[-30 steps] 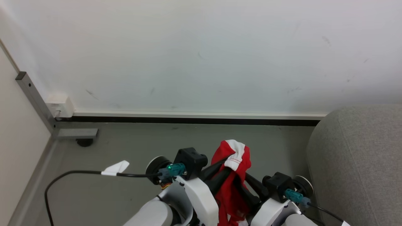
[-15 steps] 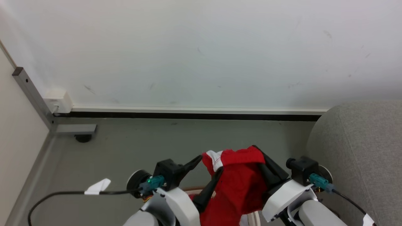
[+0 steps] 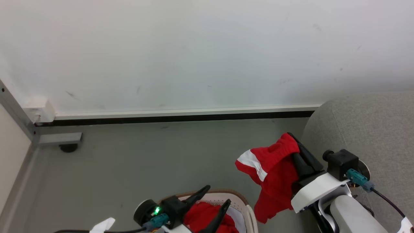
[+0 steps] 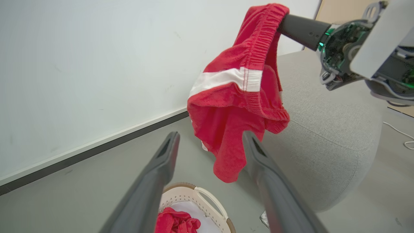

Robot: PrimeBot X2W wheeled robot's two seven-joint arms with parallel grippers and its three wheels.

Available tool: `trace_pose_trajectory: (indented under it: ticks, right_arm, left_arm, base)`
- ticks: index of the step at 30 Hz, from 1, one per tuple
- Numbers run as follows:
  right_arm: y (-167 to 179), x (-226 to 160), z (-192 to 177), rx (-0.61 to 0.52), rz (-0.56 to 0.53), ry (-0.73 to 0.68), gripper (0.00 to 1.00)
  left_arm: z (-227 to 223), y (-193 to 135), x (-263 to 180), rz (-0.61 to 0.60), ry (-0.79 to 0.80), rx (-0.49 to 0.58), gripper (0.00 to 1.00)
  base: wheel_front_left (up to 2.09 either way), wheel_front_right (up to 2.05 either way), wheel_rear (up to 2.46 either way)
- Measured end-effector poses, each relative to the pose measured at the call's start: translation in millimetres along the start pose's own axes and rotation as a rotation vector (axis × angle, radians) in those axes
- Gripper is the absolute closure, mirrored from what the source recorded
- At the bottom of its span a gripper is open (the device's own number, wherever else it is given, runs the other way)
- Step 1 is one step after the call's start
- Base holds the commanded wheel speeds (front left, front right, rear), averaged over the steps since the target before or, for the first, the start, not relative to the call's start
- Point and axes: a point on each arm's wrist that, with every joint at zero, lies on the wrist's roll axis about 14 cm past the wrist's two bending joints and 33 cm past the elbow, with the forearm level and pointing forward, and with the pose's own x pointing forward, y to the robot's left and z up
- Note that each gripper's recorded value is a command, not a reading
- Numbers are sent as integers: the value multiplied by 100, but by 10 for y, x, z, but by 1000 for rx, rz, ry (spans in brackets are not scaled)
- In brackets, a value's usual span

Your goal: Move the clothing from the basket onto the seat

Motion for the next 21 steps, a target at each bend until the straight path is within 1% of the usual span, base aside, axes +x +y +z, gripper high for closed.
trace_pose_trajectory:
  ticks: [11, 21]
  right_arm:
    - [-335, -245, 238, -36, -90, -68, 100]
    - [-829, -682, 485, -110, -233, -87, 100]
  left_arm:
    - [-28, -203, 234, -86, -14, -18, 0]
    - [18, -631, 532, -236, -41, -51, 0]
  base:
    - [0, 0, 0]
    - [0, 0, 0]
